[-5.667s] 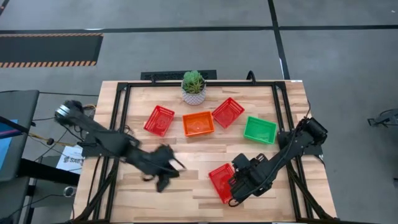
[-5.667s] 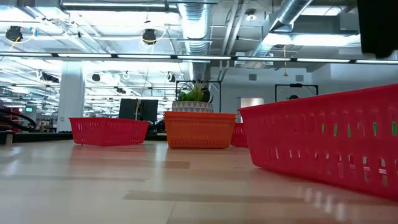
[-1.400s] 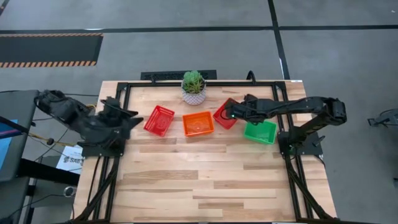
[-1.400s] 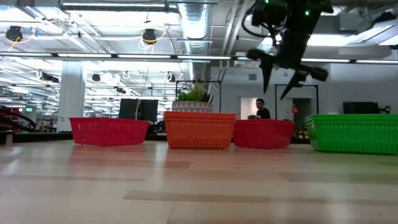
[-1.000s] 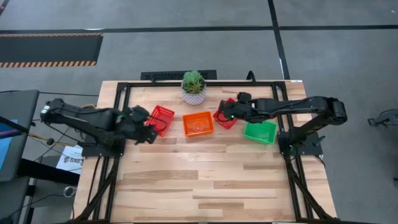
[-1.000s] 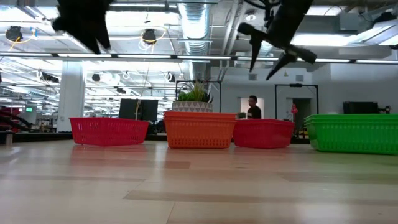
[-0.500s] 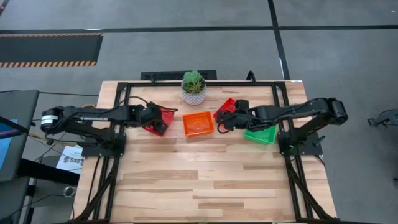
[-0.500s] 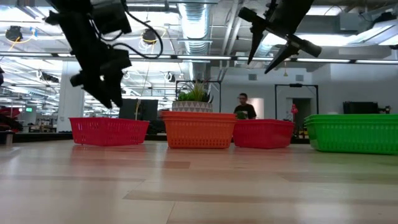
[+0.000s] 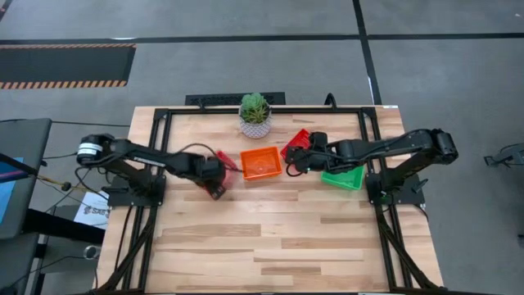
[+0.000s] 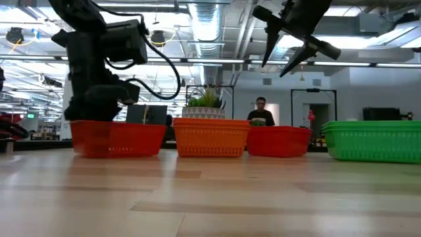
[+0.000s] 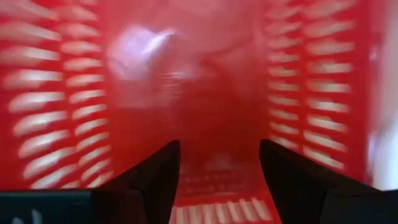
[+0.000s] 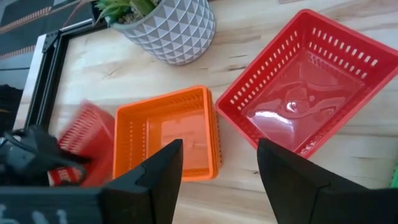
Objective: Stack baskets by color
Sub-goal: Stack the bottom red bin into the stacked red bin
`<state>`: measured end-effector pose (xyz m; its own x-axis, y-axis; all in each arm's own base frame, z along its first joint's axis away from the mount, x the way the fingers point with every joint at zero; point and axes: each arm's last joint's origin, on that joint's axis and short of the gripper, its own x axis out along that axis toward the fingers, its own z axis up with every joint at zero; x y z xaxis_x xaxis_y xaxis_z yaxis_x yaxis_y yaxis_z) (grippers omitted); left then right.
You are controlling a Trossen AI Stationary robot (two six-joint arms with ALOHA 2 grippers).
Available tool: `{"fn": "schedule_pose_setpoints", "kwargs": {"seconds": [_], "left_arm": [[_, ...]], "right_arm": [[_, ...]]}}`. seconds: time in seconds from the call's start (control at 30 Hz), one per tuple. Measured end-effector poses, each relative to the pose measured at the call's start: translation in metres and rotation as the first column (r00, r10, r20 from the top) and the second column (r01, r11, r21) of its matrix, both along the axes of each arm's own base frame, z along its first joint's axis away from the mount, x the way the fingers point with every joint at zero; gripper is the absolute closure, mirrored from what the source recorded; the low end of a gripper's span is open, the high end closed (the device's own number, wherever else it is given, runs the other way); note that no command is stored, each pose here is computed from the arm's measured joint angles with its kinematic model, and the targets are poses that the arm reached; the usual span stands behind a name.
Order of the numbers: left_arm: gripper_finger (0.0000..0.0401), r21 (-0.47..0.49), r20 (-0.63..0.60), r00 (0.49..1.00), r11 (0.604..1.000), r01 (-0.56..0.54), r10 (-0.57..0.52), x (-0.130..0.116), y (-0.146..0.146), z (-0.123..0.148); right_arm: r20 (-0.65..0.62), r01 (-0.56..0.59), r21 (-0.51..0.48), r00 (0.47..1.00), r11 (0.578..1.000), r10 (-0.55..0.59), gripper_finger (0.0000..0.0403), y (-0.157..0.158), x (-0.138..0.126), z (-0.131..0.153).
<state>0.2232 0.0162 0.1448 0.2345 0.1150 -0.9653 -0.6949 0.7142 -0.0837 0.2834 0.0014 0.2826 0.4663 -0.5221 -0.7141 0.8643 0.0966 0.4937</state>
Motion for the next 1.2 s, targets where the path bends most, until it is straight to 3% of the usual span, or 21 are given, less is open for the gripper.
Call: {"fn": "schedule_pose_setpoints", "kwargs": {"seconds": [0.13,0.27,0.53,0.8,1.03,1.2], "left_arm": [[0.0191,-0.16,0.044,0.998,0.986,0.055,-0.048,0.006,-0.028,-0.001],[0.0191,-0.273,0.169,0.982,0.953,0.128,-0.084,0.014,-0.054,0.006],[0.0191,-0.323,0.485,0.874,0.92,0.224,-0.042,0.049,-0.076,0.01],[0.0191,-0.372,0.666,0.745,0.857,0.357,-0.021,0.106,-0.089,0.004],[0.0191,-0.303,0.77,0.616,0.758,0.578,-0.163,0.146,-0.096,0.053],[0.0191,-0.281,0.772,0.558,0.625,0.728,-0.304,0.133,-0.099,0.106]], "right_arm": [[-0.001,-0.022,0.0,1.0,1.0,0.022,0.0177,0.006,0.0,0.0],[0.001,-0.046,0.0,0.999,0.999,0.046,0.0177,0.013,0.0,0.0],[0.036,-0.124,0.003,0.992,0.992,0.124,0.0178,0.035,0.0,0.002],[0.049,-0.214,0.004,0.976,0.977,0.214,0.0178,0.062,-0.003,0.002],[0.027,-0.267,0.013,0.963,0.964,0.267,0.0178,0.081,-0.011,0.001],[-0.019,-0.336,0.01,0.942,0.942,0.336,0.0178,0.099,-0.021,-0.002]]}}
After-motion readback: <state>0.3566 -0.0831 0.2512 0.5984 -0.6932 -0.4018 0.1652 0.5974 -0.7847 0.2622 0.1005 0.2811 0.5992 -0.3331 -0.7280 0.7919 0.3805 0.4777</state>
